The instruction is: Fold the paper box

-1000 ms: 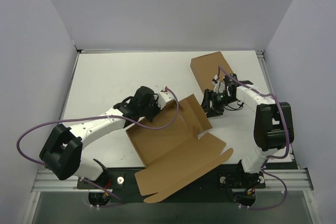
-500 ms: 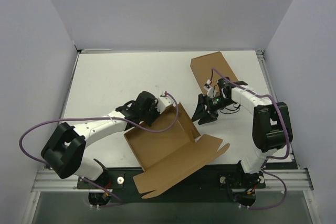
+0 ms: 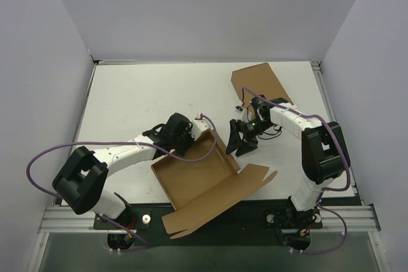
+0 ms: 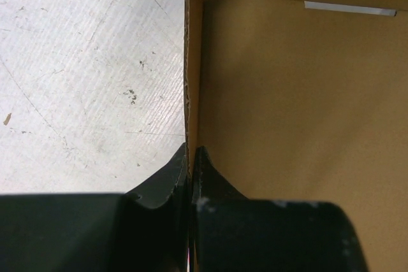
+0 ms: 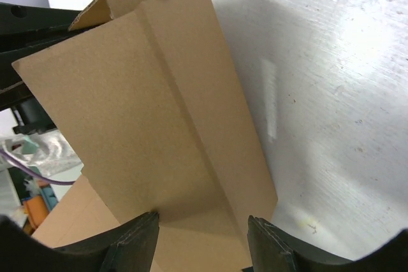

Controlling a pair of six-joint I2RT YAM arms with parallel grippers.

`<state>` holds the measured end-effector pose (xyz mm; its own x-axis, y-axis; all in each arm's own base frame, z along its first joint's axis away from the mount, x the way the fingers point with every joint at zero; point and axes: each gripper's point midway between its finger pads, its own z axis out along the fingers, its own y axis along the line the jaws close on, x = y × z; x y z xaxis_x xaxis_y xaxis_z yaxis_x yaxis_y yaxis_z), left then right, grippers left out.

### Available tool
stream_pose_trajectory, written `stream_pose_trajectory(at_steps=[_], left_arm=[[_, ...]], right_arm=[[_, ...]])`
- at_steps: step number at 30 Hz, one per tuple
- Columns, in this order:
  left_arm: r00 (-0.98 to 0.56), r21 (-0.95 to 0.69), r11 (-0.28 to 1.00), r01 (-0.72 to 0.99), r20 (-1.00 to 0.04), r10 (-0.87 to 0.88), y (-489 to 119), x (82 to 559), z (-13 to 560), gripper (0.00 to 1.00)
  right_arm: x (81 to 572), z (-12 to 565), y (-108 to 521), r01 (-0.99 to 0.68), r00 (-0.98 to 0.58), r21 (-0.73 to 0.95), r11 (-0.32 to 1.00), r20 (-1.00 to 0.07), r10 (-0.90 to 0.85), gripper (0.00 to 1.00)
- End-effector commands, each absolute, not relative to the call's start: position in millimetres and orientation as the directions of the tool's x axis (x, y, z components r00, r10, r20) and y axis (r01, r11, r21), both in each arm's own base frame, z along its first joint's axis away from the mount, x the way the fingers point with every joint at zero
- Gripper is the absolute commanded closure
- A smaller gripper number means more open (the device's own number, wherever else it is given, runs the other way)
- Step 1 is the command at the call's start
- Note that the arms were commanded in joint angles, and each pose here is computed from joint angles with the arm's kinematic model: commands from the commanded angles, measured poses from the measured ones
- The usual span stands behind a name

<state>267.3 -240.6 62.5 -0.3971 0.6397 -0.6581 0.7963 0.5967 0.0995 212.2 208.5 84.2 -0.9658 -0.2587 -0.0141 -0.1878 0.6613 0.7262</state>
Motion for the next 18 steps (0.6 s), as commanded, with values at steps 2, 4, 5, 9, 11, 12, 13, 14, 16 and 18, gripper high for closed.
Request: stream_pose_trajectory(at_steps=[2, 4, 5, 9, 11, 12, 13, 14, 16, 18], left_arm=[[-0.383, 0.074, 0.597, 0.799, -0.702, 0.6, -254, 269, 69, 1.0], [-0.386, 0.072, 0.601, 0.796, -0.703, 0.597, -254, 268, 69, 1.0], [-0.389, 0.068, 0.601, 0.796, -0.704, 0.595, -254, 268, 68, 1.0], [-0.402, 0.045, 0.605, 0.795, -0.708, 0.581, -257, 266, 68, 1.0], [-0.406, 0.035, 0.606, 0.795, -0.712, 0.573, -258, 265, 69, 1.0], [-0.411, 0.029, 0.609, 0.792, -0.714, 0.568, -259, 265, 70, 1.0], [-0.412, 0.026, 0.609, 0.792, -0.714, 0.566, -259, 264, 69, 1.0], [-0.414, 0.022, 0.61, 0.792, -0.714, 0.564, -259, 263, 69, 1.0], [-0.415, 0.015, 0.607, 0.795, -0.717, 0.56, -260, 262, 70, 1.0], [-0.418, 0.004, 0.605, 0.796, -0.718, 0.556, -260, 260, 70, 1.0]], right_arm=[[209, 83, 212, -0.253, -0.947, 0.675, 0.693, -0.027, -0.319, 0.43], [209, 82, 216, -0.279, -0.939, 0.663, 0.695, -0.037, -0.342, 0.43], [209, 80, 216, -0.283, -0.938, 0.656, 0.7, -0.035, -0.346, 0.43], [212, 71, 219, -0.335, -0.923, 0.587, 0.737, -0.048, -0.382, 0.43], [213, 67, 221, -0.364, -0.914, 0.552, 0.75, -0.058, -0.401, 0.43], [215, 64, 219, -0.371, -0.914, 0.527, 0.765, -0.06, -0.402, 0.43], [216, 63, 219, -0.377, -0.913, 0.514, 0.771, -0.066, -0.402, 0.43], [216, 62, 220, -0.385, -0.911, 0.505, 0.772, -0.073, -0.406, 0.43], [221, 61, 220, -0.391, -0.912, 0.478, 0.786, -0.088, -0.4, 0.43], [222, 59, 222, -0.393, -0.913, 0.47, 0.79, -0.096, -0.396, 0.42]])
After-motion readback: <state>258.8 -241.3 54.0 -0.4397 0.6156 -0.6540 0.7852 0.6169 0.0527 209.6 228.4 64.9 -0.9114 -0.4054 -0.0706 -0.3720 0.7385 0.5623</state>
